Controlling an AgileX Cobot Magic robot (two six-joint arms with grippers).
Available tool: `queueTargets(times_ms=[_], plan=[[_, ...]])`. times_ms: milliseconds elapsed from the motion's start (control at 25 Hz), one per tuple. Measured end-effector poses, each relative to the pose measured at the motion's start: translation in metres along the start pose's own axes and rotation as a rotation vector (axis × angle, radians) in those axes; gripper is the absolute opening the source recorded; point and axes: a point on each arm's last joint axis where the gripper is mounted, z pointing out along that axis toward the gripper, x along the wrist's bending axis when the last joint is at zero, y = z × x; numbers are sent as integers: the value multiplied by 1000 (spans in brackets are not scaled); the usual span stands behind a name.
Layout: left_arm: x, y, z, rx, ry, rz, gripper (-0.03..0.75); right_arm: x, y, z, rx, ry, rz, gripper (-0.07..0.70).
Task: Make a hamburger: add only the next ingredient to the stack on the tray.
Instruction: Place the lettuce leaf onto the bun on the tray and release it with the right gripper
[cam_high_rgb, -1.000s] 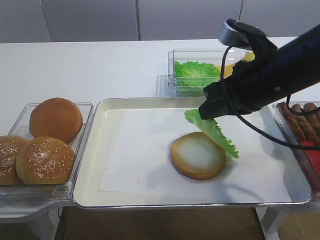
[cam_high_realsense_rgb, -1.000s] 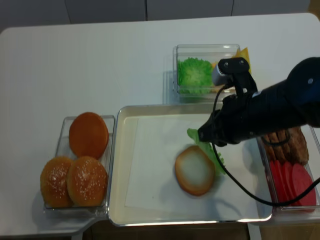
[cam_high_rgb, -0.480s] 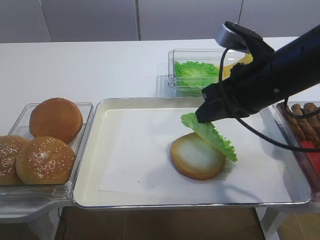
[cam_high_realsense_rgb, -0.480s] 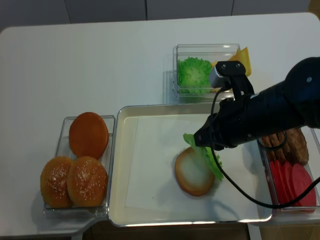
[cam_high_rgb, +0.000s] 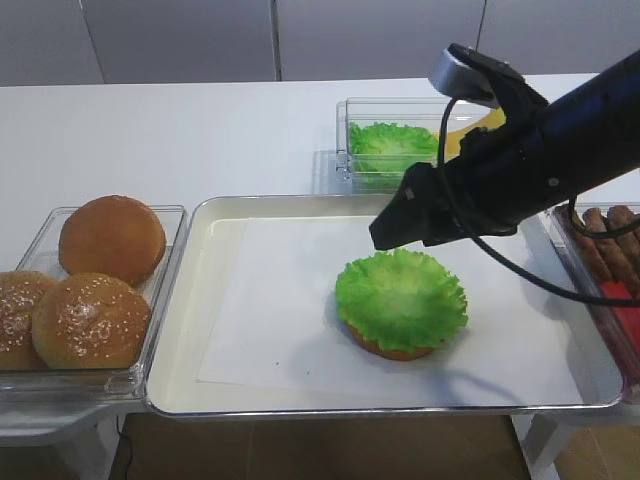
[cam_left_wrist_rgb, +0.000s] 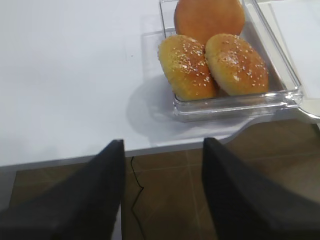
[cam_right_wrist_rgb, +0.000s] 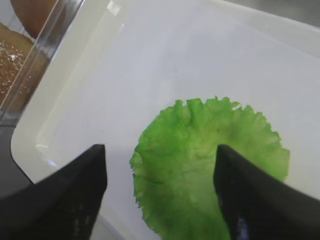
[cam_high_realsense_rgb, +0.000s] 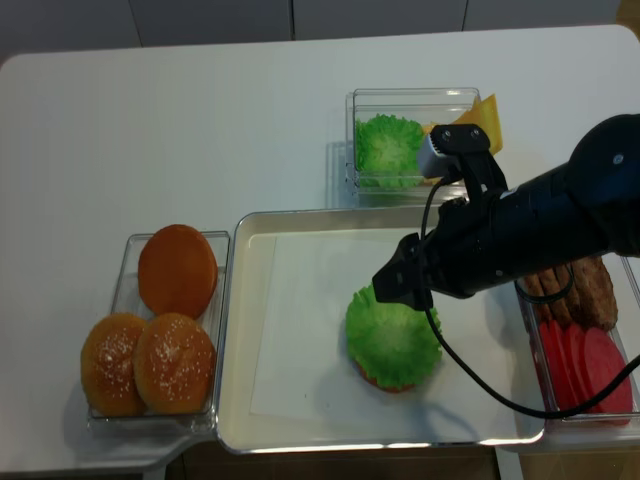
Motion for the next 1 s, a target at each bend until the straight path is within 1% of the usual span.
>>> queueTargets(times_ms=[120, 240, 280, 320, 360, 440, 640, 880, 1000], plan=[[0, 0, 0, 0, 0, 0, 372, 0, 0, 0, 4, -4, -23, 524], [0, 0, 0, 0, 0, 0, 372, -2, 0, -2, 13, -41, -36, 518], [0, 0, 0, 0, 0, 0, 372, -3, 1, -5, 24, -69, -40, 509], [0, 0, 0, 0, 0, -2, 372, -3, 3, -8, 29, -98, -30, 496], [0, 0, 0, 0, 0, -2, 372, -4, 6, -12, 41, -137, -38, 484], [0, 0, 0, 0, 0, -2, 372, -7, 10, -19, 71, -216, -35, 470], [0, 0, 0, 0, 0, -2, 372, -11, 20, -35, 130, -368, -33, 463], [0, 0, 0, 0, 0, -2, 372, -21, 12, -57, 204, -586, -4, 460], [0, 0, 0, 0, 0, -2, 372, -18, 9, -69, 205, -632, -3, 447]])
